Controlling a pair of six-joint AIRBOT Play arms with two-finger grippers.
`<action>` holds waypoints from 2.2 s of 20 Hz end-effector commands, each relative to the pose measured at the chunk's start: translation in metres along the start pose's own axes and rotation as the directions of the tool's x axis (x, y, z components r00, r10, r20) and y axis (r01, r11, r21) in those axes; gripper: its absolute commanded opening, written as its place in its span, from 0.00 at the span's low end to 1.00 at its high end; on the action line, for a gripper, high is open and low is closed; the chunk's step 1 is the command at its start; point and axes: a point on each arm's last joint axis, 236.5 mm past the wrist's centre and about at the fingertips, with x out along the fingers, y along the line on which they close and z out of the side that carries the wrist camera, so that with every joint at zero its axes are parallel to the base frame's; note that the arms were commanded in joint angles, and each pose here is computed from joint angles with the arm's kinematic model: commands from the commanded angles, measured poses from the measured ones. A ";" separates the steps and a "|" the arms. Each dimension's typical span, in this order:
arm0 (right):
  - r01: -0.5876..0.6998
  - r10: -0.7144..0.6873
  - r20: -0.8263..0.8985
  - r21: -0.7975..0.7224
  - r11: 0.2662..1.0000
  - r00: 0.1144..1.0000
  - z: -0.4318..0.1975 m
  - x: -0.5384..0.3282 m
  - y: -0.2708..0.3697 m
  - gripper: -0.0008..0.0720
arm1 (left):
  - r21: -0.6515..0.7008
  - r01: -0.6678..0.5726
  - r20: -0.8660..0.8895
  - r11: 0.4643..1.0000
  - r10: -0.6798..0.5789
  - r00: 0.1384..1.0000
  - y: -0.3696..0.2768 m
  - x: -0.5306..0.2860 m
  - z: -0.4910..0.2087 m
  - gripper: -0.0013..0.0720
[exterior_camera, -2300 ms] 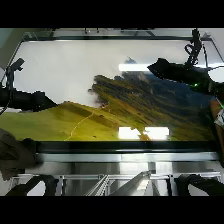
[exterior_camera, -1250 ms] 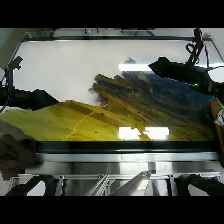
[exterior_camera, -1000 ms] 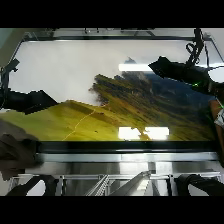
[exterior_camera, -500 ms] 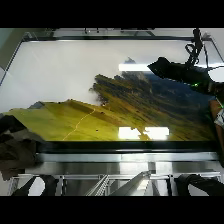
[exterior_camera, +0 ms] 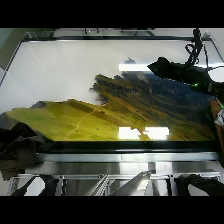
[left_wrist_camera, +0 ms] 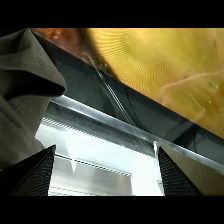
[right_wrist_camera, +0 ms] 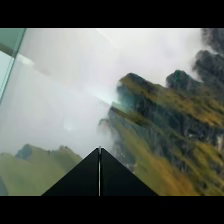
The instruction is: Fold the shirts.
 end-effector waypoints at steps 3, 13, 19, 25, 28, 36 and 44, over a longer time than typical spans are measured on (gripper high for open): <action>-0.002 0.002 -0.007 0.000 1.000 1.000 -0.002 0.000 0.000 0.04 | 0.066 -0.094 -0.100 0.993 0.100 0.990 0.011 -0.011 0.009 1.00; -0.002 0.002 -0.007 0.001 1.000 1.000 -0.002 0.000 0.000 0.04 | -0.100 -0.375 0.027 0.922 0.379 0.925 0.100 -0.070 0.010 1.00; -0.002 0.002 -0.007 0.001 1.000 1.000 -0.002 0.000 0.000 0.04 | -0.013 -0.371 0.097 0.928 0.371 0.924 0.096 -0.014 0.029 1.00; -0.002 0.002 -0.007 0.001 1.000 1.000 -0.002 0.000 0.000 0.04 | 0.131 -0.367 -0.089 0.921 0.380 0.921 0.075 0.039 0.035 0.22; -0.002 0.002 -0.007 0.001 1.000 1.000 -0.002 0.000 0.000 0.04 | 0.271 -0.224 -0.053 0.936 0.246 0.968 -0.012 0.050 0.067 0.02; 0.021 -0.021 0.018 0.010 1.000 1.000 0.008 -0.005 -0.013 0.04 | 0.951 0.266 -0.120 0.155 -0.608 0.785 -0.468 -0.142 -0.030 0.04; 0.060 -0.061 0.009 0.072 0.996 0.998 0.022 -0.033 -0.052 0.04 | 0.868 0.410 -0.319 0.281 -0.319 0.893 -0.442 0.021 -0.056 0.04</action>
